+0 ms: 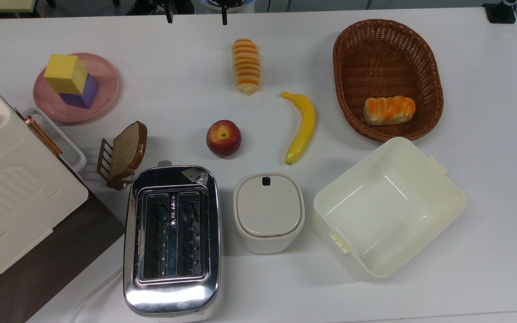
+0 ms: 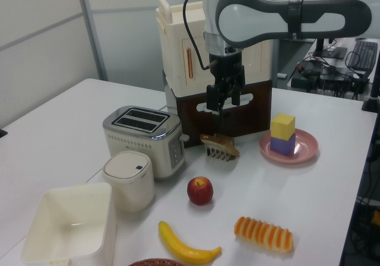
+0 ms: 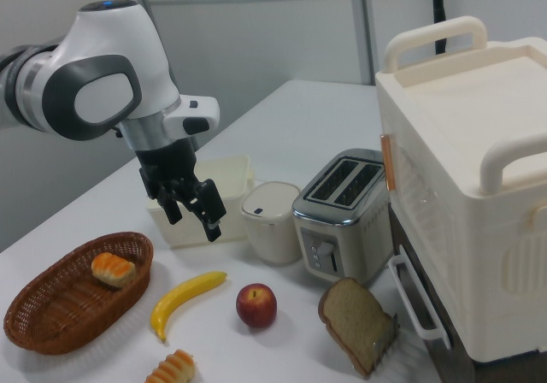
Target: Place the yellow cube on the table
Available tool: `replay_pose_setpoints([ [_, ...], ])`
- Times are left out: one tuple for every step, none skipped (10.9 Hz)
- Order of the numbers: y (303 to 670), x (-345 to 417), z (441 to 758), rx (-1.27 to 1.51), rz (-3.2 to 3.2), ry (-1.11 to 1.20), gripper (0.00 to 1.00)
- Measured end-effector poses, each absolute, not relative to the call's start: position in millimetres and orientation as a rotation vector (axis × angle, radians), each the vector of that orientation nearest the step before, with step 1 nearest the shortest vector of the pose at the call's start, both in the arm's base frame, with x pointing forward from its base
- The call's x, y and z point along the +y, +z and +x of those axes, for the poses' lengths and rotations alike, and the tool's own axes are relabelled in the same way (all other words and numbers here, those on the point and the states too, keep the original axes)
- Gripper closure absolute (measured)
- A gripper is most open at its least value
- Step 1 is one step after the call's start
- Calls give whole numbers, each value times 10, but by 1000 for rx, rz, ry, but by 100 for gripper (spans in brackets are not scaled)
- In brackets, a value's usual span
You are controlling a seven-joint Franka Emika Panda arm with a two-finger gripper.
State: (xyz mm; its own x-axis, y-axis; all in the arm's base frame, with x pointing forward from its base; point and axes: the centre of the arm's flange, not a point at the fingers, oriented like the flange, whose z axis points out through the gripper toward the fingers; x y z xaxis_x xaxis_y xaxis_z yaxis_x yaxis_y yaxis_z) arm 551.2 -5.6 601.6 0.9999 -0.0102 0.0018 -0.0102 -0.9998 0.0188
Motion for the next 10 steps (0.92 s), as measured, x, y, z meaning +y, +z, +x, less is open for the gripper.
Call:
replay_pose_setpoints([
  [6016,-52,5513,-15,3123,3,0],
  [6016,-50,5513,-14,3123,2,0],
  [6016,-50,5513,-14,3123,2,0],
  [6016,-50,5513,-14,3123,2,0],
  [6016,-50,5513,-14,3123,2,0],
  [6015,-50,5513,-14,3123,2,0],
  [6014,-49,5514,-14,3123,2,0],
  [6010,-49,5515,-14,3123,1,0],
  [6003,-49,5518,-14,3122,-1,0],
  [5988,-47,5525,-14,3122,-6,0],
])
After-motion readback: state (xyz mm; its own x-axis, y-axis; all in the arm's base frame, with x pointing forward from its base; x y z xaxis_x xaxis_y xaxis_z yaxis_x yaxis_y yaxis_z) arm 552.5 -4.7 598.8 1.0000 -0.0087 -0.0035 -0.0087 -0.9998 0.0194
